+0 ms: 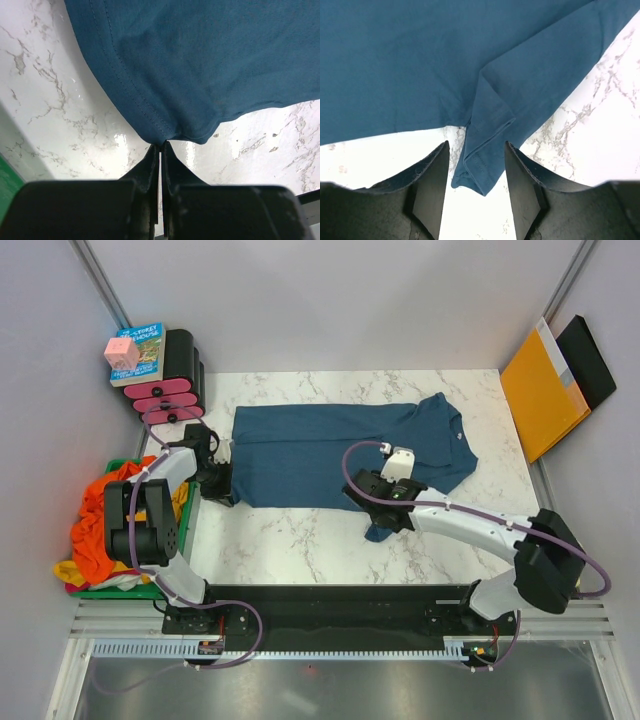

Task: Fold and stack the t-shirts
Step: Grap the side of the flattened tshirt closest away from the robot with both arms

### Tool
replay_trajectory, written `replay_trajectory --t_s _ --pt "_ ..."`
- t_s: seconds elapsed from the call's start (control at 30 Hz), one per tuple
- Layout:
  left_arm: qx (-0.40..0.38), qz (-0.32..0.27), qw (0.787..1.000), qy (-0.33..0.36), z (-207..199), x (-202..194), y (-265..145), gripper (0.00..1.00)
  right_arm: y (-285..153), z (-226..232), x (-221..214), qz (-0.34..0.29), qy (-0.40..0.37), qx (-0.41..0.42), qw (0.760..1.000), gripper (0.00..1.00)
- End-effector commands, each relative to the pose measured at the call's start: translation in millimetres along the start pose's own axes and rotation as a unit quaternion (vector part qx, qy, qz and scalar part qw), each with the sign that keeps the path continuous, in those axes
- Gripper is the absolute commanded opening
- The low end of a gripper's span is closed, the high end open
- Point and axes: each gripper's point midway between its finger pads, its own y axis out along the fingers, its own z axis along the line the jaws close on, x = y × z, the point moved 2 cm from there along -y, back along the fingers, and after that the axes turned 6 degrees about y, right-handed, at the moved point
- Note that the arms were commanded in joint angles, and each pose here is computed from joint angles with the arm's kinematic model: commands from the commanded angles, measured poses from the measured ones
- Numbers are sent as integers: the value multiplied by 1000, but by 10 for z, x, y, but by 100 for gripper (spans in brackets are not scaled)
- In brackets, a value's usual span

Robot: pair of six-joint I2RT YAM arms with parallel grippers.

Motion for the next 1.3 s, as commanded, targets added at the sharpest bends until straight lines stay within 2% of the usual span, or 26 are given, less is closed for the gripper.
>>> replay_trajectory --t_s 0.0,0.17,0.6,0.97,1.03,1.13,1.17,1.27 --pt "-12 -21 1000 9 -52 71 -58 2 -58 -201 103 -23 22 -15 999 54" --pt "-13 -19 1000 7 -55 67 -42 2 79 -344 15 -16 23 -42 999 51" --pt "-13 -19 1000 7 -61 51 -59 2 460 -266 182 -13 51 -55 997 51" --pt "-13 -19 1000 7 -55 51 -52 2 680 -9 -73 54 74 6 996 45" --pt "-13 -19 1000 7 -53 54 -51 2 687 -16 -107 58 74 8 996 42" --pt "-15 -15 1000 6 -58 48 -34 2 659 -28 -96 54 79 13 995 31" --pt "-15 -15 1000 6 -55 50 -26 2 646 -24 -85 53 80 16 995 25" --pt "-15 -15 1000 5 -53 54 -25 2 601 -25 -49 41 79 19 996 22"
